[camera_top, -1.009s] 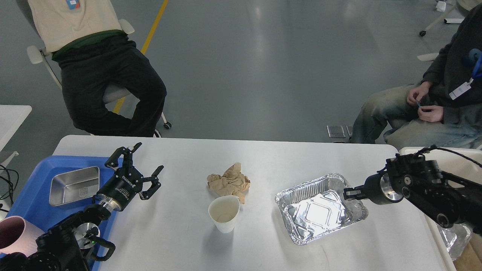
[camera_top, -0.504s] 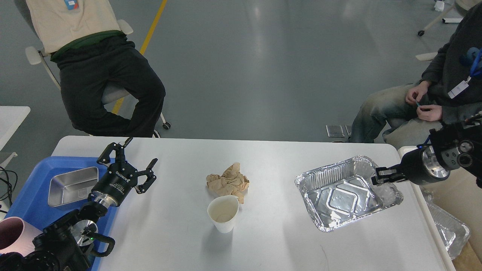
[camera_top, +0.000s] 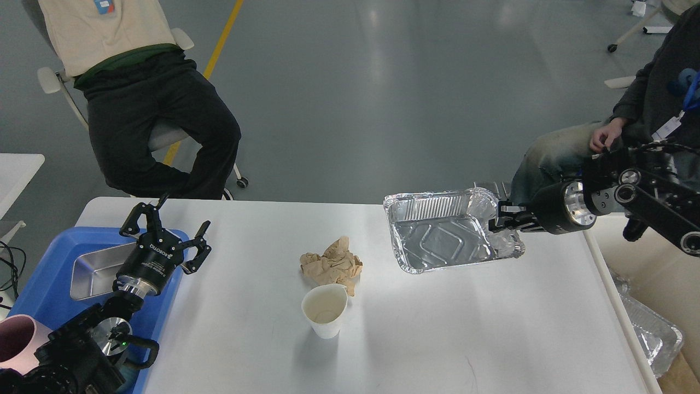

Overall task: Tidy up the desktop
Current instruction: 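Lift the foil tray with the right gripper toward the crumpled paper, then hold the foil tray up while the left gripper reaches toward the crumpled paper, then reach the left gripper to the white paper cup and grasp it, then lift the paper cup and lower it into the foil tray, then release the paper cup and raise the left gripper away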

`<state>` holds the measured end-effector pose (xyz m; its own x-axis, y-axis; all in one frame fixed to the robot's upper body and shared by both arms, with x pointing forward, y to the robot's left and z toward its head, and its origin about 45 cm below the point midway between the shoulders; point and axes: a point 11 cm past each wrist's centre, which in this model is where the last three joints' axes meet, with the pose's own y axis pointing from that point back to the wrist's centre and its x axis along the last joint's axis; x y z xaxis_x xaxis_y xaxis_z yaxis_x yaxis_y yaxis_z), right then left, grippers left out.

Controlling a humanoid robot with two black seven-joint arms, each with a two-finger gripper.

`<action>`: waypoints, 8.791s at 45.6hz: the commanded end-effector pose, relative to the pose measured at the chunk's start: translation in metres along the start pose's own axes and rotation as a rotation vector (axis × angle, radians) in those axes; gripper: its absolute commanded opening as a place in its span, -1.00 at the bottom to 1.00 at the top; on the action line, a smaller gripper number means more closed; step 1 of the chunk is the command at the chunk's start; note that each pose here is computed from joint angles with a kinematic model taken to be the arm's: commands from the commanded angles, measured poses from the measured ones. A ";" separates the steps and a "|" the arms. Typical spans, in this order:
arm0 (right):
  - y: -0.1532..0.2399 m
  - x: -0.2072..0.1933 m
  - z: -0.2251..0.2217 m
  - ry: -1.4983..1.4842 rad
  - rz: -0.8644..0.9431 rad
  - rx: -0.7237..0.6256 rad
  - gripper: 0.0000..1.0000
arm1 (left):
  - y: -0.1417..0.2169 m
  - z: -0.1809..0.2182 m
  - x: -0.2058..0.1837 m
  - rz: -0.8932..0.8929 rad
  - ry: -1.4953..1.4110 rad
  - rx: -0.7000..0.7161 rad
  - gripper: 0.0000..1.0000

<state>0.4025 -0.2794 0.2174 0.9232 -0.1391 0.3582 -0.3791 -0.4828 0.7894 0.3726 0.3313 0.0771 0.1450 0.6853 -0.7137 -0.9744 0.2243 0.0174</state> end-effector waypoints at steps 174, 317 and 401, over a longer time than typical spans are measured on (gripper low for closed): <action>-0.032 -0.005 0.031 -0.118 0.035 -0.071 -1.00 | 0.029 0.015 -0.219 -0.745 -1.472 1.077 0.92; -0.026 -0.016 0.047 -0.150 0.029 -0.071 -1.00 | -0.100 -0.001 -0.464 -1.058 -1.800 1.084 -0.98; -0.016 -0.015 0.028 -0.101 0.032 -0.023 -1.00 | -0.127 -0.134 -0.386 -0.761 -1.459 0.801 0.94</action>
<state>0.3963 -0.2950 0.1853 0.9113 -0.2418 0.3331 -0.4097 -0.4552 0.7905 0.4097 -0.0493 0.2375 0.9248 0.1370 0.3550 -0.3530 0.6573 0.6658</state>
